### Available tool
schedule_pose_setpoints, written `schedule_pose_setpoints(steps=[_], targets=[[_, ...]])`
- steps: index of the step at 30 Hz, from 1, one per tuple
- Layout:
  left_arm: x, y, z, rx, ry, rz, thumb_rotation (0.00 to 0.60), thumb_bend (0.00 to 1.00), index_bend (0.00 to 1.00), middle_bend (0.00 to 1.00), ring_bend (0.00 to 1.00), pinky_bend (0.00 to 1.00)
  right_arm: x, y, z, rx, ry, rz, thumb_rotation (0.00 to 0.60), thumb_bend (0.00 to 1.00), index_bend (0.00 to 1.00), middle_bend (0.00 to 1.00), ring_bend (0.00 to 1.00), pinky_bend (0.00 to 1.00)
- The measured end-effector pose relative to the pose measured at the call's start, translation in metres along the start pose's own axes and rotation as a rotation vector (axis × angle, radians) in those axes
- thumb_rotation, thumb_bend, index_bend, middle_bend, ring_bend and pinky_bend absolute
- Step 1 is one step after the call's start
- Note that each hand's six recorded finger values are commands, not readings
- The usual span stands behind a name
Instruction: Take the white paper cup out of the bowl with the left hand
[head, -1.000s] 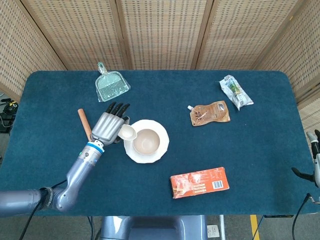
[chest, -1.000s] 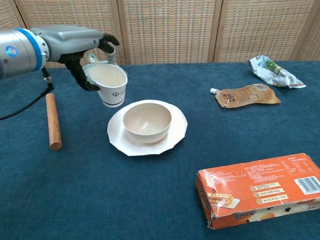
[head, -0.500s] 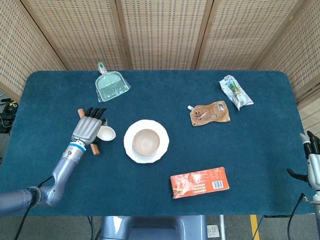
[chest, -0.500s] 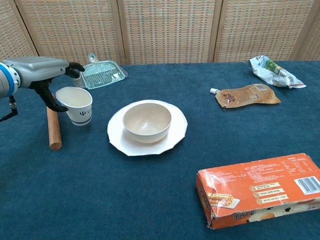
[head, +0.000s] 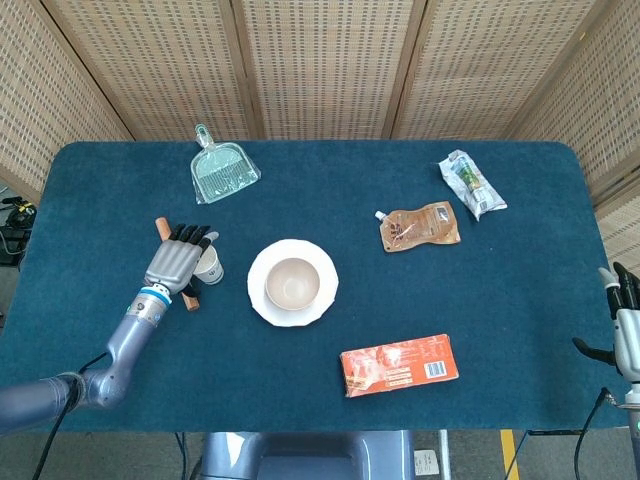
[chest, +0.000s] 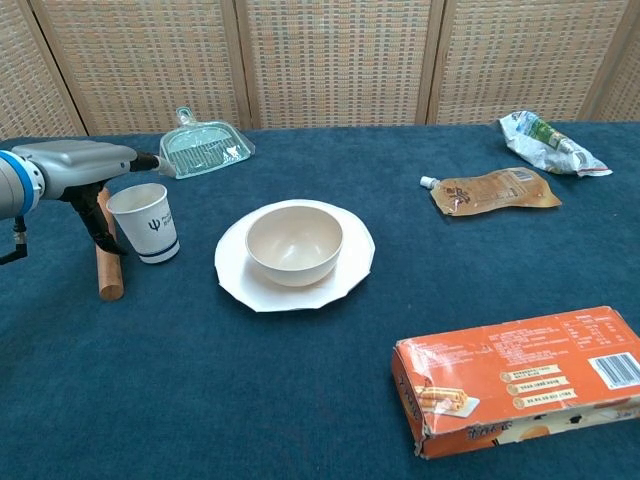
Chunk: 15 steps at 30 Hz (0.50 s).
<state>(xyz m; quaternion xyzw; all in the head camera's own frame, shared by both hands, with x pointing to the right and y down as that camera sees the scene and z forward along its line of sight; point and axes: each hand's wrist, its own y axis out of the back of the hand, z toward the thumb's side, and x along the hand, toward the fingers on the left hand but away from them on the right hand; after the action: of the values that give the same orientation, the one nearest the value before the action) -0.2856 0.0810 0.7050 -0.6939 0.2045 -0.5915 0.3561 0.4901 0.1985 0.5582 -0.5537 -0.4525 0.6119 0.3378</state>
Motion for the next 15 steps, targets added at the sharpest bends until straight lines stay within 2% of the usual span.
schedule_pose_setpoints(steps=[3,9,12,15], targets=[[-0.007,0.011,-0.001,-0.017,-0.005,0.028,0.6,0.04,0.0,0.0,0.0,0.0,0.0,0.0,0.002,0.0,0.006,-0.001,0.6,0.1,0.0,0.0,0.0,0.0],[-0.039,0.038,-0.01,-0.04,-0.007,0.151,0.6,0.04,0.0,0.0,0.0,0.0,0.002,-0.002,0.006,0.004,0.021,0.005,0.6,0.1,0.0,0.0,0.0,0.0],[-0.064,0.045,-0.025,-0.033,0.026,0.234,0.6,0.04,0.0,0.0,0.0,0.0,0.003,-0.004,0.008,0.01,0.031,0.014,0.6,0.1,0.0,0.0,0.0,0.0],[-0.089,0.042,-0.043,-0.02,0.079,0.297,0.6,0.04,0.0,0.0,0.0,0.0,0.004,-0.006,0.011,0.012,0.042,0.021,0.6,0.1,0.0,0.0,0.0,0.0]])
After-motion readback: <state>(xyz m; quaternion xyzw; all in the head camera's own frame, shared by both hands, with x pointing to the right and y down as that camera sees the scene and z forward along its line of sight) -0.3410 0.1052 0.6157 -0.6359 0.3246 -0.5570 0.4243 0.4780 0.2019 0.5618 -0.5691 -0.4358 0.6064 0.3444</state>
